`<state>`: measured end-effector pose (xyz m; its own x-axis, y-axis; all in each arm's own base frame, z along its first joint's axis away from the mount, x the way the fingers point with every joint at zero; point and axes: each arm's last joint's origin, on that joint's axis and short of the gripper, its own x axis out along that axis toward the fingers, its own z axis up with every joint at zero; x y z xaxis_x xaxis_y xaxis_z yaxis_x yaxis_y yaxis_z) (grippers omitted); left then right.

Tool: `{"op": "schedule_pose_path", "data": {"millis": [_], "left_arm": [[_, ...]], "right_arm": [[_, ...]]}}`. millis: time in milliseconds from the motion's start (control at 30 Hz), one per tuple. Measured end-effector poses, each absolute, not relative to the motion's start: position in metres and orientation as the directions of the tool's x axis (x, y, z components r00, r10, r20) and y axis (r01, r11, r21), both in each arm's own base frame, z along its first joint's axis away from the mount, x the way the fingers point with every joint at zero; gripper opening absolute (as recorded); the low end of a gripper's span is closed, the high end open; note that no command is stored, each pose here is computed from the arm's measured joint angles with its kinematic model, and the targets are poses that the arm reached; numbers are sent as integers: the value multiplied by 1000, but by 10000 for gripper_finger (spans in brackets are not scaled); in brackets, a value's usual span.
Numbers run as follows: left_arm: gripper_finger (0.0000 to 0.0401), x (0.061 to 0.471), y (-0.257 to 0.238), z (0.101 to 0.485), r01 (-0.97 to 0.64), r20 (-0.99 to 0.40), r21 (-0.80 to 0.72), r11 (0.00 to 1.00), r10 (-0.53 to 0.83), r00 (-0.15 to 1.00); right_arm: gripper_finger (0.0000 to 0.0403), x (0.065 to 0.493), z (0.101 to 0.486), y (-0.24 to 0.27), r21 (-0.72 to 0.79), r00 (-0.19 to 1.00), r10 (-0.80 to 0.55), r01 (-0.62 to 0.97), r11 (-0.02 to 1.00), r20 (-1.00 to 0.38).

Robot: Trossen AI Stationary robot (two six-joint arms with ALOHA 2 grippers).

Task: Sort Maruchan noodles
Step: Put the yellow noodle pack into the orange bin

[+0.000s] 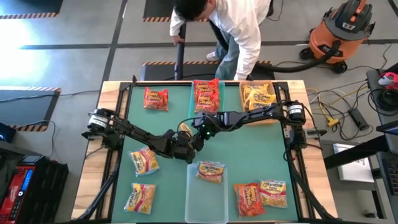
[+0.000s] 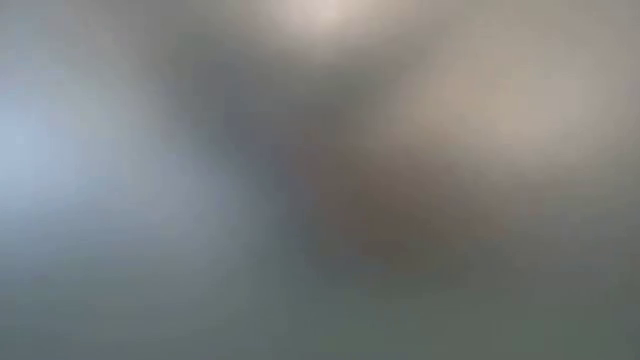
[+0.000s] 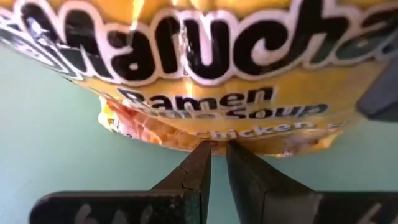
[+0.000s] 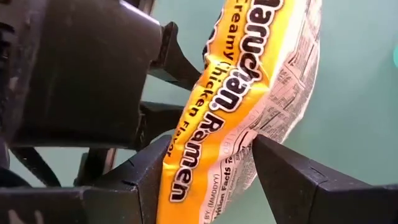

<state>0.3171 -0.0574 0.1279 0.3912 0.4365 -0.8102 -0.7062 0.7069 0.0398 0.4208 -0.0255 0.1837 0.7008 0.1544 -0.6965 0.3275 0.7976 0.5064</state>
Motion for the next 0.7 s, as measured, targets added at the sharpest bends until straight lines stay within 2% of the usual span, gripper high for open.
{"op": "schedule_pose_path", "data": {"millis": [267, 500, 700], "left_arm": [[38, 319, -57, 129, -734, -793, 16, 679, 456, 405], [38, 317, -59, 129, -751, -794, 3, 661, 458, 399], [38, 311, -62, 128, -799, -812, -12, 601, 461, 359]], "right_arm": [[197, 424, 179, -28, 455, 710, 97, 335, 825, -698], [159, 423, 178, -29, 441, 706, 91, 331, 834, -702], [117, 422, 177, -29, 424, 694, 91, 326, 845, -714]]}}
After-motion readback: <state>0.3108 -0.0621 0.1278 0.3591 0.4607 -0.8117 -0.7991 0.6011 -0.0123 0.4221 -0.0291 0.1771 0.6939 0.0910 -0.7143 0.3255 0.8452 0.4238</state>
